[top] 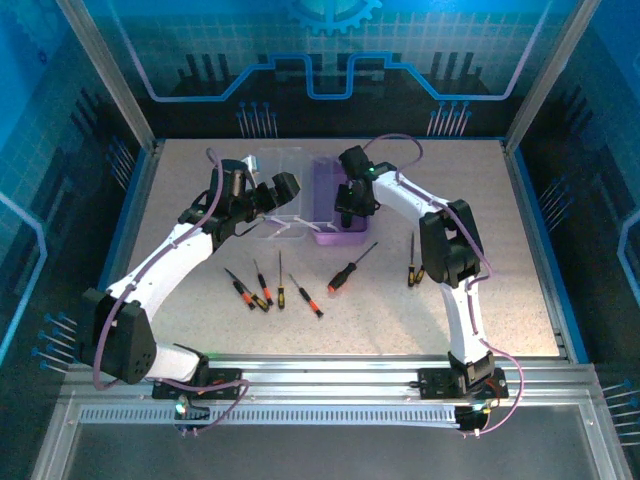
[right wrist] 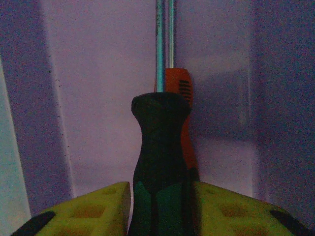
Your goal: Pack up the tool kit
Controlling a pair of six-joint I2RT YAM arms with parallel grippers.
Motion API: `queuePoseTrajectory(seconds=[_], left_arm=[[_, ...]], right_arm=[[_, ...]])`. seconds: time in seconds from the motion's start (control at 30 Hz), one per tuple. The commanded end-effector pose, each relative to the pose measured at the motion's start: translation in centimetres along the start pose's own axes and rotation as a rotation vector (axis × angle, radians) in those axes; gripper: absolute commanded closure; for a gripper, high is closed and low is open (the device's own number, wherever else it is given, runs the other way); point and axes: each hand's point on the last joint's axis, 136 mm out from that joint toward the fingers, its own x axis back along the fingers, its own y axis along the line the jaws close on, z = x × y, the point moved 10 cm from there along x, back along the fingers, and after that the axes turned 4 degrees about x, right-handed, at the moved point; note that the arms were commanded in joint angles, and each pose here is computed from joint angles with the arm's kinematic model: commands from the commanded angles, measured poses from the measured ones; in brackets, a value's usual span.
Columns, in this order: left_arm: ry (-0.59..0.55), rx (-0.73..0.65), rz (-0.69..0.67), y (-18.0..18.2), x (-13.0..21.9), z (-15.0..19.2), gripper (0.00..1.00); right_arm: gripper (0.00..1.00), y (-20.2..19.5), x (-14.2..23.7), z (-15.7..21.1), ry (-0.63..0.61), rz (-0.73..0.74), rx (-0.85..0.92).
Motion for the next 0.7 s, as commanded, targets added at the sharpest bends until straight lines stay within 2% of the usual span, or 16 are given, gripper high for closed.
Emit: queuePoseTrajectory(seconds=[0.0, 0.3, 0.67], left_arm=[[-0.015, 0.018, 0.048, -0.6, 0.8, -0.3, 0.01], [-0.011, 0.023, 0.058, -0.7, 0.9, -0.3, 0.01], [-0.007, 0.024, 0.081, -1.1, 1.1, -0.4, 0.01]], right_arm=[[0.6, -0.5, 0.9, -0.6, 0.004, 0.003, -0.039], [0.56, 0.0, 4.5, -1.2, -0.055, -0.043, -0.035], [0.6, 0.3, 10.3, -0.3, -0.151, -0.094, 0.005]])
